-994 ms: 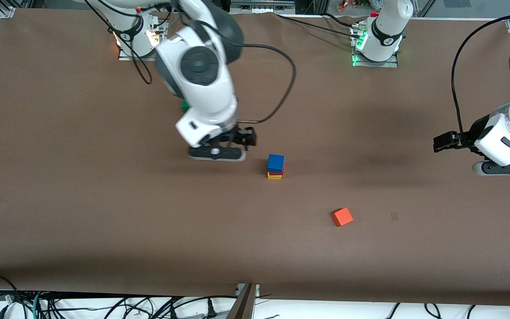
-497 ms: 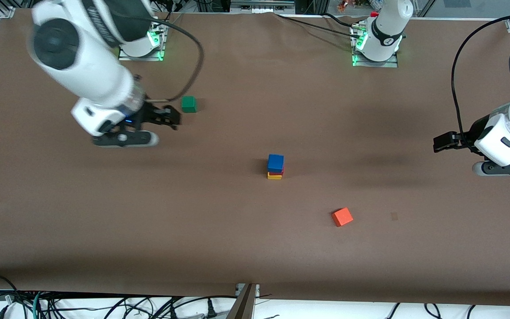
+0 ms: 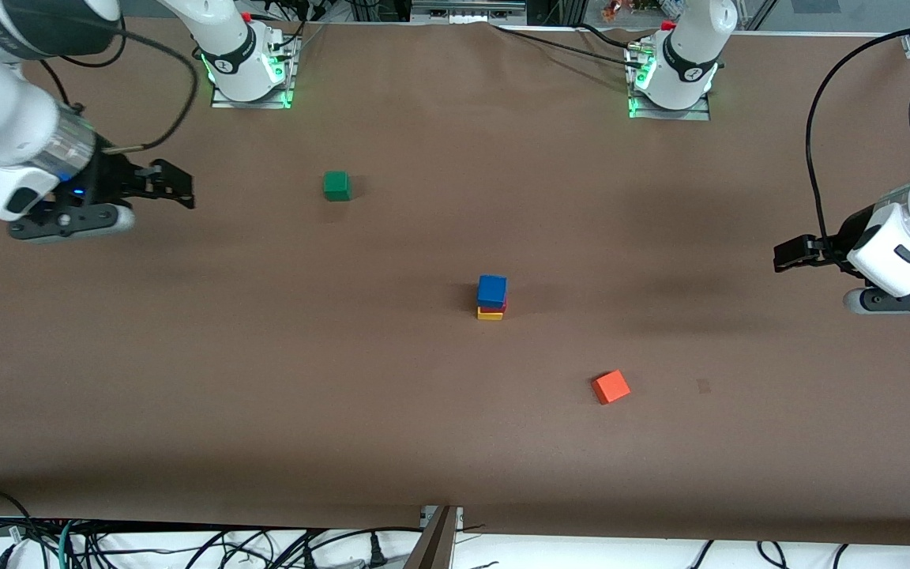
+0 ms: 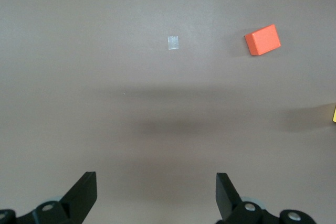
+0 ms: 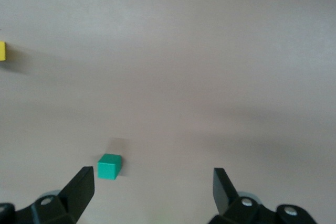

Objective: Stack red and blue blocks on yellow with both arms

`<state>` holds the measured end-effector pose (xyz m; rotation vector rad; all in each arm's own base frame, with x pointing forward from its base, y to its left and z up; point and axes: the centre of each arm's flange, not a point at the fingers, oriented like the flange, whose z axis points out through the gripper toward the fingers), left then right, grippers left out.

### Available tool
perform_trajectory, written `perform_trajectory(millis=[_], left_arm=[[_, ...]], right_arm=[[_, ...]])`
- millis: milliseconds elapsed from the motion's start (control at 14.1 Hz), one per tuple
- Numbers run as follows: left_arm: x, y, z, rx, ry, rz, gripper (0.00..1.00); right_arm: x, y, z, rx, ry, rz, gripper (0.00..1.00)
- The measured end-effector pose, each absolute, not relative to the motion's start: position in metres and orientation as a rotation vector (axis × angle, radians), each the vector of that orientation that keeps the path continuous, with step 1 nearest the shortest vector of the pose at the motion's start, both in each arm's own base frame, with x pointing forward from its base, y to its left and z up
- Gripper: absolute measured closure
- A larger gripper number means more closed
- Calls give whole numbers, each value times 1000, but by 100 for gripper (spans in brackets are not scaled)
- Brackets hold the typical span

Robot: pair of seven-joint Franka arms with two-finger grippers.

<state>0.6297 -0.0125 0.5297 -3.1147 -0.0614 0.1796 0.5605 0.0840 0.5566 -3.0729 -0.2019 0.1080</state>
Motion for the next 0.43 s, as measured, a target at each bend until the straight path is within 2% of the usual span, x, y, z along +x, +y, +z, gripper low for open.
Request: perform_trajectory(millis=[426], left_arm=[[633, -14, 517, -3113, -57, 211, 0]], right_arm=[[557, 83, 569, -3084, -215, 36, 0]])
